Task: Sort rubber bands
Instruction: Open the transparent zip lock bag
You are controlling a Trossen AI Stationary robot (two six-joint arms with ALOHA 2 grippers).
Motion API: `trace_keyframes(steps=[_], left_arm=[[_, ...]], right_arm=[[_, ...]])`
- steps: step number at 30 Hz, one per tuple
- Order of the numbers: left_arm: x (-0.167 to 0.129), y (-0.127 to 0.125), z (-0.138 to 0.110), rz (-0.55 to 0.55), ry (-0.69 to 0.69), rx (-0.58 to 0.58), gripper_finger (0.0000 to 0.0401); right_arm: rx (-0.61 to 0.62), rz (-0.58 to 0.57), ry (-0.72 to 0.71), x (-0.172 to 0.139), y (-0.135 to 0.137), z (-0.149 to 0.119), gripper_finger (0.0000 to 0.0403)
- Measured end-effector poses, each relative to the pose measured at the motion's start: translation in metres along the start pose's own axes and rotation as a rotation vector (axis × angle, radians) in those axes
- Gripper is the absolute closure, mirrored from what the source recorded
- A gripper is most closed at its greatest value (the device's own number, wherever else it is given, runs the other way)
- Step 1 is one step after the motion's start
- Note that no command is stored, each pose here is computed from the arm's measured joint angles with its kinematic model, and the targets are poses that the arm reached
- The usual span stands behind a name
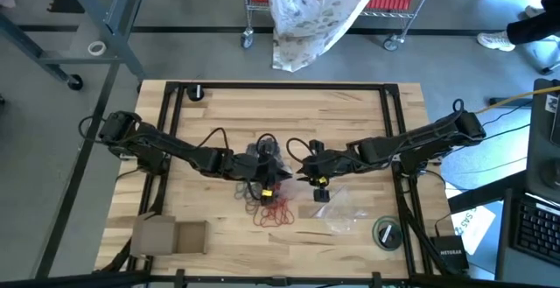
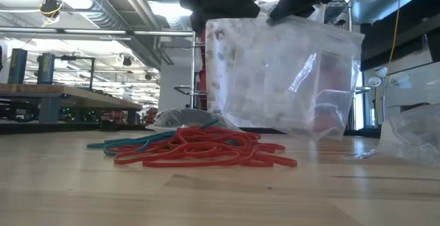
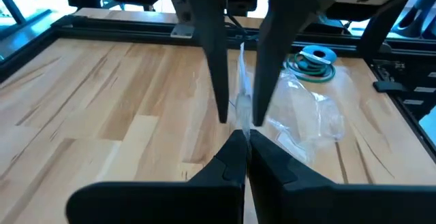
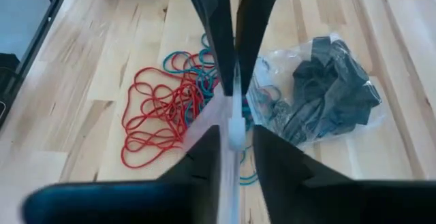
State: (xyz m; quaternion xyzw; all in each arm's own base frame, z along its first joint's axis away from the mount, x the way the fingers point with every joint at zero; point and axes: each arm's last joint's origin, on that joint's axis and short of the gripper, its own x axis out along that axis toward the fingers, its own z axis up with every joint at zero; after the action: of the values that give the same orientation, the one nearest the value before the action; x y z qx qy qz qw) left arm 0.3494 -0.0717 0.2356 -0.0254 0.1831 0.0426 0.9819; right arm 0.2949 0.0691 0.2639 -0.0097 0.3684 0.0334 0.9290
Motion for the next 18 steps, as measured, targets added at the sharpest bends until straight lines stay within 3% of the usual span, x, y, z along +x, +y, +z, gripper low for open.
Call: trace_keyframes(steps=[5, 11, 18], left_arm=[[0.000, 0.000, 0.000, 0.000, 0.001, 0.007, 0.0401], [0.000, 0.000, 0.000, 0.000, -0.003, 0.023, 0.0401], [0.000, -0.001, 0.000, -0.001, 0.002, 0.028, 0.0401]], right_arm=[[-0.001, -0.001, 0.010, 0.000, 0.000, -0.001, 0.0392], [0.015, -0.004, 0.029, -0.004, -0.001, -0.003, 0.0378], [0.023, -0.006, 0.058, -0.017, -0.003, -0.006, 0.0388]])
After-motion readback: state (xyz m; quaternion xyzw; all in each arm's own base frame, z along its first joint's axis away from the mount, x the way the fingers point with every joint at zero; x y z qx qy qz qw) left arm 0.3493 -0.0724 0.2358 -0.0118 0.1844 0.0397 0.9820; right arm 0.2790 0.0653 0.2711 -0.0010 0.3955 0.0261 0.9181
